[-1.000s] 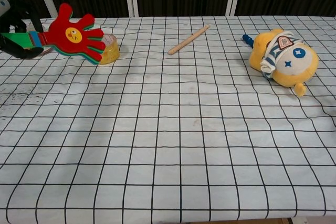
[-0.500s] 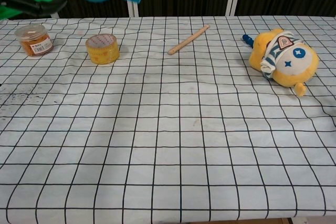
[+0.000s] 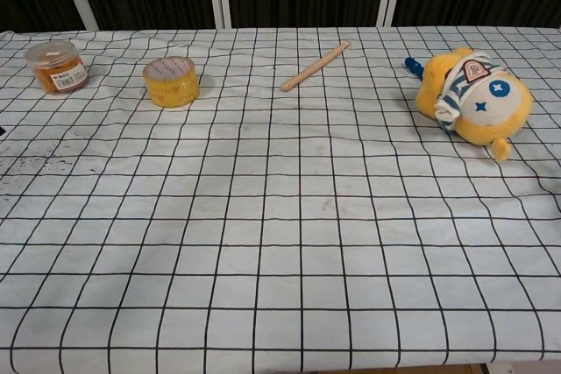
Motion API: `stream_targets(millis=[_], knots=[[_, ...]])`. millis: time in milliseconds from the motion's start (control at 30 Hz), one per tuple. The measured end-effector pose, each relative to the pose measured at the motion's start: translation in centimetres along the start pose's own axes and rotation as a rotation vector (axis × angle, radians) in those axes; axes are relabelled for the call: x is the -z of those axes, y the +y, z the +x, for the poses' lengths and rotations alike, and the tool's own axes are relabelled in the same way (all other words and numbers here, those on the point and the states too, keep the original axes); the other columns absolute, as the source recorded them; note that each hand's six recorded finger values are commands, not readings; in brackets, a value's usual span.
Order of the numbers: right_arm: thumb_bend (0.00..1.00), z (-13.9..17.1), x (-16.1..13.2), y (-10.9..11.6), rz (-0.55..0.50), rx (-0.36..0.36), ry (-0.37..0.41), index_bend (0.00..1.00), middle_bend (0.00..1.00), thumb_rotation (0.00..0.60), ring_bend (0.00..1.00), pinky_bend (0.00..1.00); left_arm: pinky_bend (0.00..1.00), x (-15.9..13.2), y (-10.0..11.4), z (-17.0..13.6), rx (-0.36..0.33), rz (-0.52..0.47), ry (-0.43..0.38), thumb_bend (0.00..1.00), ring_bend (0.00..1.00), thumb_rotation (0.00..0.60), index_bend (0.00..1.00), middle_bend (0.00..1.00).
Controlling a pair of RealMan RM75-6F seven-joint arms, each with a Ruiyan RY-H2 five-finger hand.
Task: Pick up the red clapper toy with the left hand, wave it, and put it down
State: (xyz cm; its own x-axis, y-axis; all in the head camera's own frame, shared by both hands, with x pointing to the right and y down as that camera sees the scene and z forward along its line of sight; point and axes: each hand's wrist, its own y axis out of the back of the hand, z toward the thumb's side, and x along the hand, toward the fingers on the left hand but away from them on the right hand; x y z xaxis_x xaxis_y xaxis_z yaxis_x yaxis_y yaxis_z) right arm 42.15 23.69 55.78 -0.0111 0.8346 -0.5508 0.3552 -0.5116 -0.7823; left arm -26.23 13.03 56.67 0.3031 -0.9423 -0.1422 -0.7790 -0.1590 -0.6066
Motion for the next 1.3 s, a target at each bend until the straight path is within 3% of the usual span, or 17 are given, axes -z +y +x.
stream_targets(millis=[133, 300, 467, 567, 667, 733, 833, 933, 1167, 1300], knots=[[0.29, 0.0, 0.0, 0.0, 0.000, 0.000, 0.000, 0.00, 0.00, 0.600, 0.00, 0.06, 0.97, 1.8, 0.0, 0.1, 0.022, 0.213, 0.148, 0.61, 0.79, 0.600, 0.65, 0.85], [0.29, 0.0, 0.0, 0.0, 0.001, 0.001, 0.000, 0.00, 0.00, 0.600, 0.00, 0.06, 0.97, 4.2, 0.5, -0.2, 0.115, 0.562, 0.372, 0.59, 0.79, 0.600, 0.65, 0.85], [0.29, 0.0, 0.0, 0.0, 0.001, -0.001, -0.001, 0.00, 0.00, 0.600, 0.00, 0.06, 0.97, 6.2, 0.7, -1.5, 0.300, 0.847, 0.592, 0.56, 0.79, 0.600, 0.64, 0.85], [0.29, 0.0, 0.0, 0.0, 0.002, 0.000, -0.002, 0.00, 0.00, 0.600, 0.00, 0.06, 0.97, 6.6, 0.3, -2.4, 0.421, 0.902, 0.689, 0.57, 0.79, 0.600, 0.65, 0.85], [0.29, 0.0, 0.0, 0.0, 0.002, 0.000, -0.003, 0.00, 0.00, 0.600, 0.00, 0.06, 0.97, 6.3, -0.3, -2.9, 0.487, 0.891, 0.722, 0.57, 0.79, 0.600, 0.65, 0.85], [0.29, 0.0, 0.0, 0.0, 0.003, -0.001, -0.003, 0.00, 0.00, 0.600, 0.00, 0.06, 0.97, 6.1, -0.4, -2.7, 0.482, 0.872, 0.715, 0.57, 0.79, 0.600, 0.65, 0.85], [0.29, 0.0, 0.0, 0.0, 0.003, 0.000, -0.003, 0.00, 0.00, 0.600, 0.00, 0.06, 0.96, 5.2, -0.4, -1.7, 0.415, 0.791, 0.663, 0.57, 0.79, 0.600, 0.65, 0.85], [0.29, 0.0, 0.0, 0.0, 0.004, 0.001, -0.002, 0.00, 0.00, 0.600, 0.00, 0.06, 0.96, 3.9, -0.3, -0.5, 0.311, 0.639, 0.576, 0.57, 0.79, 0.600, 0.65, 0.85], [0.29, 0.0, 0.0, 0.0, 0.003, 0.002, 0.001, 0.00, 0.00, 0.600, 0.00, 0.06, 0.96, -0.2, 0.1, 1.5, 0.089, 0.156, 0.263, 0.57, 0.79, 0.600, 0.64, 0.85], [0.29, 0.1, 0.0, 0.0, 0.003, 0.002, 0.001, 0.00, 0.00, 0.600, 0.00, 0.06, 0.96, -2.2, 0.0, 1.2, 0.062, -0.028, 0.042, 0.57, 0.79, 0.600, 0.64, 0.85]])
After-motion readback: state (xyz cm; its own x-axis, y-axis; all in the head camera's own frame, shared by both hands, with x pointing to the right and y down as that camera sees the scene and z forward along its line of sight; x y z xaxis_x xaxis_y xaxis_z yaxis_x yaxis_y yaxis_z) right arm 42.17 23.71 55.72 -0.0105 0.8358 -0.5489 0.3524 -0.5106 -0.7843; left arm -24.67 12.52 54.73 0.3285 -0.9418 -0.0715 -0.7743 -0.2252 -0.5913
